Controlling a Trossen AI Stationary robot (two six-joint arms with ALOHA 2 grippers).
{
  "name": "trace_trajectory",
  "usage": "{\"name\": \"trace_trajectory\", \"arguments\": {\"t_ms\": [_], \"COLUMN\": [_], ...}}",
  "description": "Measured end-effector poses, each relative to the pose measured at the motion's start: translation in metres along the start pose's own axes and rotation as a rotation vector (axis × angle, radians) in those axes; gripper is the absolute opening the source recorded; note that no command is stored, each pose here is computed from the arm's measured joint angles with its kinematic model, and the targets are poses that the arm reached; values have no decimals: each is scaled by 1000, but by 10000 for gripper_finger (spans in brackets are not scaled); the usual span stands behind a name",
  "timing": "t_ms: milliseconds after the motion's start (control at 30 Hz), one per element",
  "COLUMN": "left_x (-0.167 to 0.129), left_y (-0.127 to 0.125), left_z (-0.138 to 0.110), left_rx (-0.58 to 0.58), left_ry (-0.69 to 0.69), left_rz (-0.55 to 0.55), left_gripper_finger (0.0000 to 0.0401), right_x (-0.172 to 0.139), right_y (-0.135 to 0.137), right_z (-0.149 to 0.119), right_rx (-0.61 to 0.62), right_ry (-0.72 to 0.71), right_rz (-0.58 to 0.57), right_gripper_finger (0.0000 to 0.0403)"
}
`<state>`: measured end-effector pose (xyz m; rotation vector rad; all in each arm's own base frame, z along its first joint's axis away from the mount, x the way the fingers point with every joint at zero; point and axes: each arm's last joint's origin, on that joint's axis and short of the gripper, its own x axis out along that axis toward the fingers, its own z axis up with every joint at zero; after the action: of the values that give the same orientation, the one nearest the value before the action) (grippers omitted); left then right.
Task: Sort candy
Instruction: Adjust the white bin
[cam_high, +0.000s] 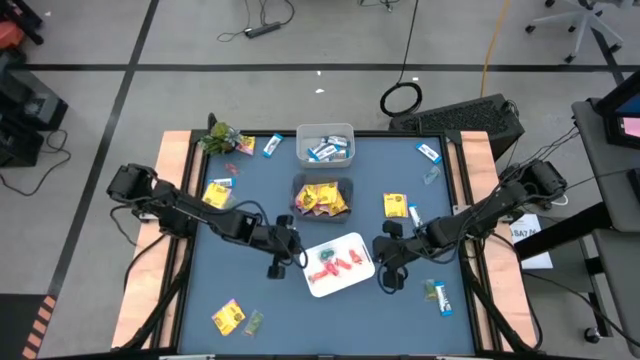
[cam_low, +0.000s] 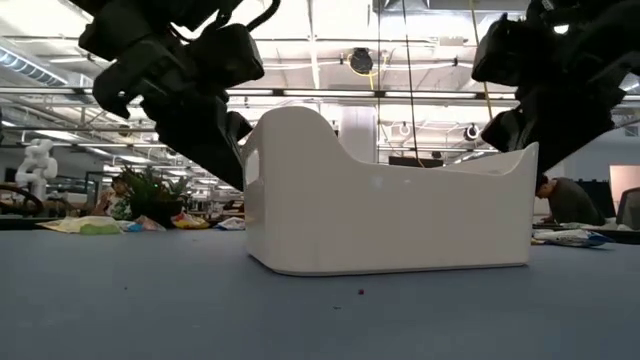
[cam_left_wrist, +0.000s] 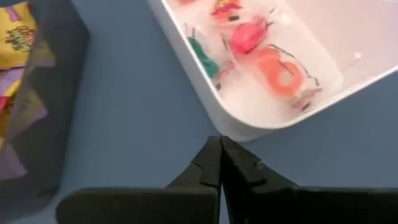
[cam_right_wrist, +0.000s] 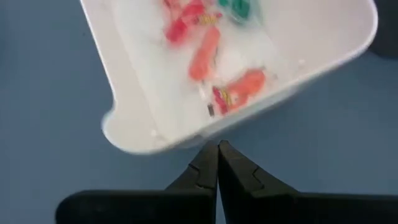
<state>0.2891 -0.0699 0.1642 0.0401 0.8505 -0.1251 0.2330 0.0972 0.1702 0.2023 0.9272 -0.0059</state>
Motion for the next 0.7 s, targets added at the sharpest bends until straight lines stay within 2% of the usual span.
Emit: {"name": "trace_trajectory", "arguments": {"t_ms": [200, 333, 367, 433, 500, 567, 633, 700], "left_x": [0, -17, -23, -33, -35, -32, -25, -17], "left_y": [9, 11, 9, -1, -15, -26, -31, -29], "left_z": [0, -12, -16, -22, -19, -11, -11, -16], "left_rx": [-19, -32, -47, -64, -52, -47, -74, -104], "left_ry": [0, 144, 186, 252, 178, 13, -75, -88], "left_rz": [80, 126, 120, 28, -94, -186, -210, -157], "left_gripper_finger": [6, 6, 6, 6, 6, 6, 6, 6], "right_x": [1, 1, 1, 1, 1, 1, 1, 1], "right_y": [2, 2, 2, 2, 2, 2, 2, 3], "right_z": [2, 2, 3, 2, 2, 3, 3, 5], "right_rx": [8, 8, 9, 8, 7, 7, 6, 7], "right_ry": [-21, -22, -23, -22, -22, -24, -28, -45], "right_rz": [28, 28, 29, 28, 29, 29, 28, 37], "right_gripper_finger": [0, 0, 0, 0, 0, 0, 0, 0]}}
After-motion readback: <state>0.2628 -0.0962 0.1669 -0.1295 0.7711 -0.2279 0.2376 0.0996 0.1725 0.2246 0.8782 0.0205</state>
